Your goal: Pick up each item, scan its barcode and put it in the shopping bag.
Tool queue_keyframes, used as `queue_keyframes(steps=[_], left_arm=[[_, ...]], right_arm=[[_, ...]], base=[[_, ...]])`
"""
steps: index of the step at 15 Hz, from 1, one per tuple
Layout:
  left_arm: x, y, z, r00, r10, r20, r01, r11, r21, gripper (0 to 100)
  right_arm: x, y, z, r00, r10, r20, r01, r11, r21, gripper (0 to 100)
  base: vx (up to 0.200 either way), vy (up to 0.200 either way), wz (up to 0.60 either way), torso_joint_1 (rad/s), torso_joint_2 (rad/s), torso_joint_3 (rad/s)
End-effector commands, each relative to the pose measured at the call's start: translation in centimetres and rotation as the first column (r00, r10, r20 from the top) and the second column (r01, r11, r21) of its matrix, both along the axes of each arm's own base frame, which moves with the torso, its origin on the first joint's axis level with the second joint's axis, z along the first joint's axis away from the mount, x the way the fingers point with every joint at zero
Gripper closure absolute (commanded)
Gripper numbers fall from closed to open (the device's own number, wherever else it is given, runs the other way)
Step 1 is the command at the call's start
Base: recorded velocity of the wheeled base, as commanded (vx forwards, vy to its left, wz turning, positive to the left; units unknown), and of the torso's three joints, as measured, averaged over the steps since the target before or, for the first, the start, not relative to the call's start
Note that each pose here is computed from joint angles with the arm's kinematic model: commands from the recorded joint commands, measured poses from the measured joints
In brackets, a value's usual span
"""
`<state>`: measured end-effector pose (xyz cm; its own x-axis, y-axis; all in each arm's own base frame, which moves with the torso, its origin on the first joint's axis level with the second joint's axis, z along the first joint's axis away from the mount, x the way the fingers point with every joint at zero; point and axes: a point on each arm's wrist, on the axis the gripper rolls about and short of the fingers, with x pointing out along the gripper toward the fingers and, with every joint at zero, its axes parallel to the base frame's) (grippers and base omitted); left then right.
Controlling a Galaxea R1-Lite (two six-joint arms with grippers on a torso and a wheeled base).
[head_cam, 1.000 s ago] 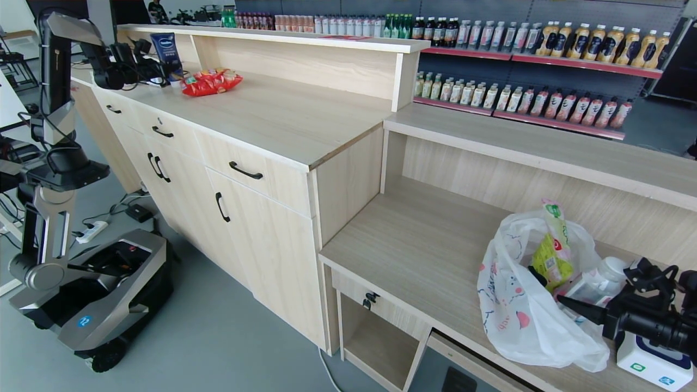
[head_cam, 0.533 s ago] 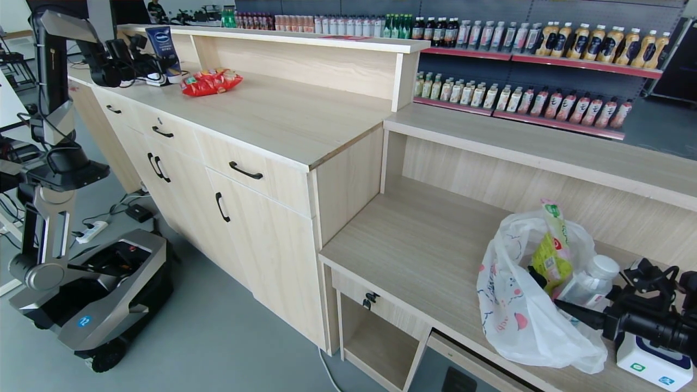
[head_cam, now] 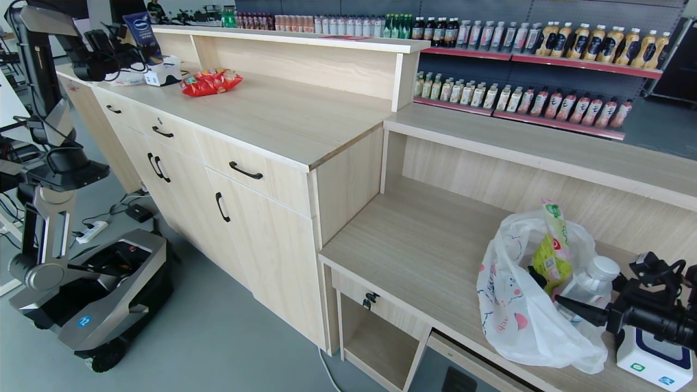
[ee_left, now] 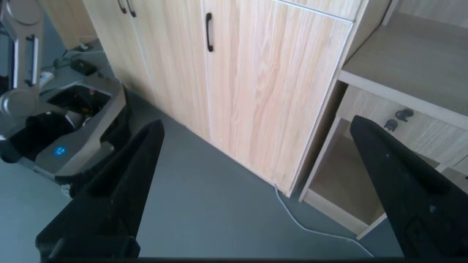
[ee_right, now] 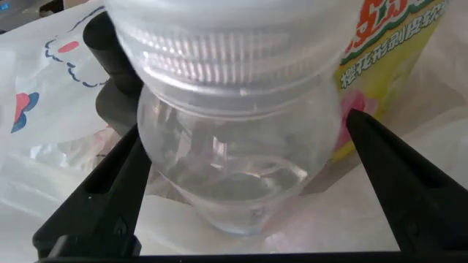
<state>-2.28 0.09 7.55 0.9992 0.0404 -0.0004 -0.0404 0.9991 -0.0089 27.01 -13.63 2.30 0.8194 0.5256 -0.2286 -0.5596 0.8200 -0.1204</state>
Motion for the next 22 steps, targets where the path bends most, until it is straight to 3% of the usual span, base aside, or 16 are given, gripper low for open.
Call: queue_keyframes(steps=[1,9,12,16,20,22], left_arm=[[0.0,0.0,0.0,1.0,0.001,0.0,-0.001,1.0,0.0,0],[0.0,0.0,0.0,1.0,0.001,0.0,-0.001,1.0,0.0,0],[0.0,0.0,0.0,1.0,0.001,0.0,-0.001,1.0,0.0,0],[0.0,0.0,0.0,1.0,0.001,0.0,-0.001,1.0,0.0,0],[0.0,0.0,0.0,1.0,0.001,0.0,-0.001,1.0,0.0,0],[0.0,0.0,0.0,1.0,0.001,0.0,-0.001,1.0,0.0,0]], right_arm=[[0.0,0.0,2.2,0.998,0.014,0.061,-0.012,1.0,-0.024,0],[-4.1,2.5,11.4,0.976,0.01,0.215,0.005,0.997,-0.071,0],[-6.8,4.0,16.2,0.935,0.02,0.353,0.026,0.992,-0.126,0],[-11.5,6.1,22.3,0.899,-0.047,0.436,0.072,0.997,-0.039,0],[-14.2,5.7,20.8,0.905,-0.255,0.342,0.262,0.965,0.026,0],[-13.8,4.9,19.6,0.843,-0.469,0.266,0.477,0.878,0.035,0]], base=[[0.0,0.0,0.0,0.0,0.0,0.0],[0.0,0.0,0.0,0.0,0.0,0.0],[0.0,0.0,-0.4,0.002,0.0,0.002],[0.0,0.0,-0.6,0.004,0.01,0.002],[0.0,0.0,-0.6,-0.001,0.0,0.004],[0.0,0.0,-0.6,0.002,0.0,0.002]])
